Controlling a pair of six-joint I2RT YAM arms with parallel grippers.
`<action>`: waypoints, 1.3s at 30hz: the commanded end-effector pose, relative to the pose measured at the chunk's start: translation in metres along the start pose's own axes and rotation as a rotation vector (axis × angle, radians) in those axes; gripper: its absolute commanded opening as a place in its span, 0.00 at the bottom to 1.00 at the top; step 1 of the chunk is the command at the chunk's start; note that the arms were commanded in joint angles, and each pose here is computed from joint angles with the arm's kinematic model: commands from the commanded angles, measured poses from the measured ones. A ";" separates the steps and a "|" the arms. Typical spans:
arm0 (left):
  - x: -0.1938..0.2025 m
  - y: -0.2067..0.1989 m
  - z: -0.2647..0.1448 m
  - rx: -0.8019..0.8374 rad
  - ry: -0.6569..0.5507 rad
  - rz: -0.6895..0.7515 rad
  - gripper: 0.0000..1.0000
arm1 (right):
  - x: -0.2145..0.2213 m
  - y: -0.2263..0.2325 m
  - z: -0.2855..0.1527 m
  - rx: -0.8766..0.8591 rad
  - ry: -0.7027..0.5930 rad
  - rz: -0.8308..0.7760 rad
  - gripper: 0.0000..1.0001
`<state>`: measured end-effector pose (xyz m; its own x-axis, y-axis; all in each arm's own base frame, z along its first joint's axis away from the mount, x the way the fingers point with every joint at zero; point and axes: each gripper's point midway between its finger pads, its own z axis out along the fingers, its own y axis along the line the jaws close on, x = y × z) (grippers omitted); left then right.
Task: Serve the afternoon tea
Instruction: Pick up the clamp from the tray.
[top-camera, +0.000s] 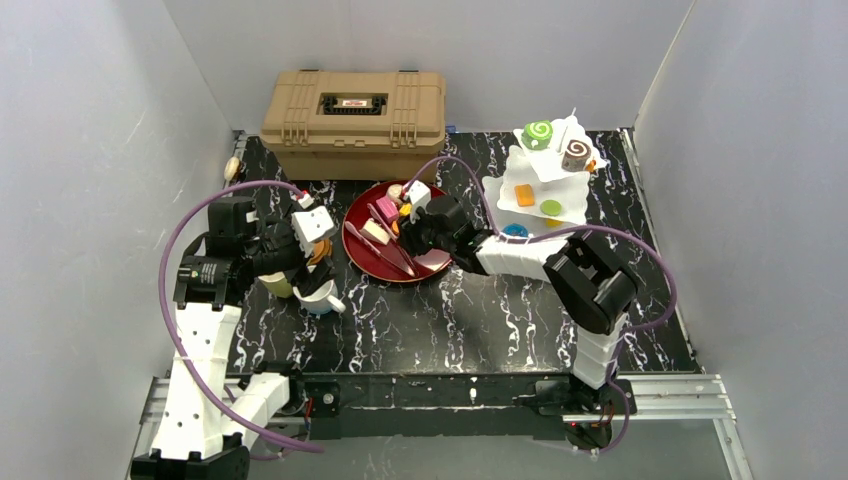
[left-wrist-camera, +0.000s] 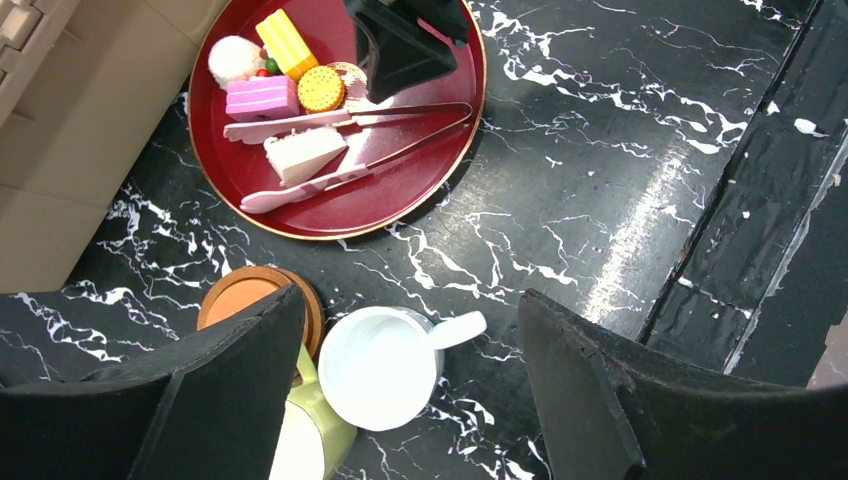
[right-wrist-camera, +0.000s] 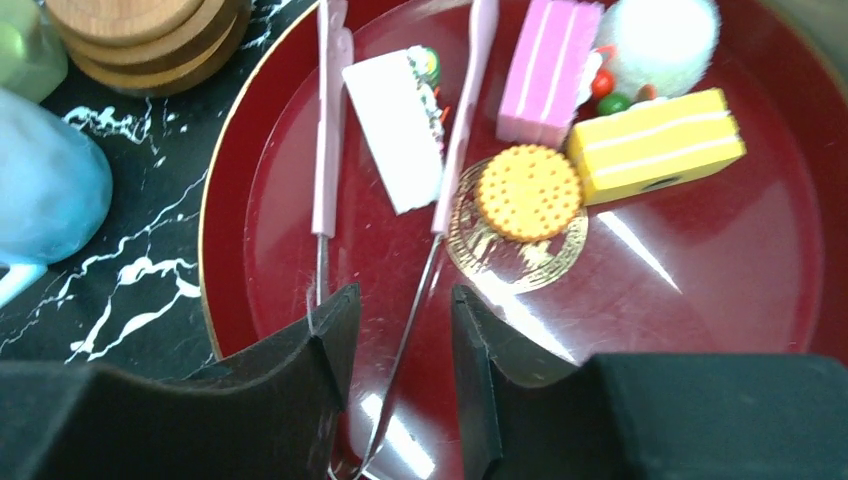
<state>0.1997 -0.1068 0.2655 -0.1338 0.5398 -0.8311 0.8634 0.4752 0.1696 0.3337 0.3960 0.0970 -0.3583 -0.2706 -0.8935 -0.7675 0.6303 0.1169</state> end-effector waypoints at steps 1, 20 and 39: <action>-0.007 -0.006 -0.005 0.018 -0.023 0.009 0.77 | 0.025 0.010 0.006 -0.023 0.030 0.032 0.45; -0.012 -0.021 -0.007 0.097 -0.069 0.140 0.89 | -0.006 0.019 -0.007 -0.012 0.027 -0.061 0.01; -0.009 -0.019 0.015 0.206 -0.150 0.871 0.91 | -0.054 0.081 -0.142 -0.054 0.017 -0.242 0.01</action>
<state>0.2035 -0.1194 0.2411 0.3931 0.6303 -0.6695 0.8716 -0.0235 0.4896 0.2359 0.3710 0.2109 -0.1763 -0.3592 -0.9165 -0.8497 0.5256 -0.0425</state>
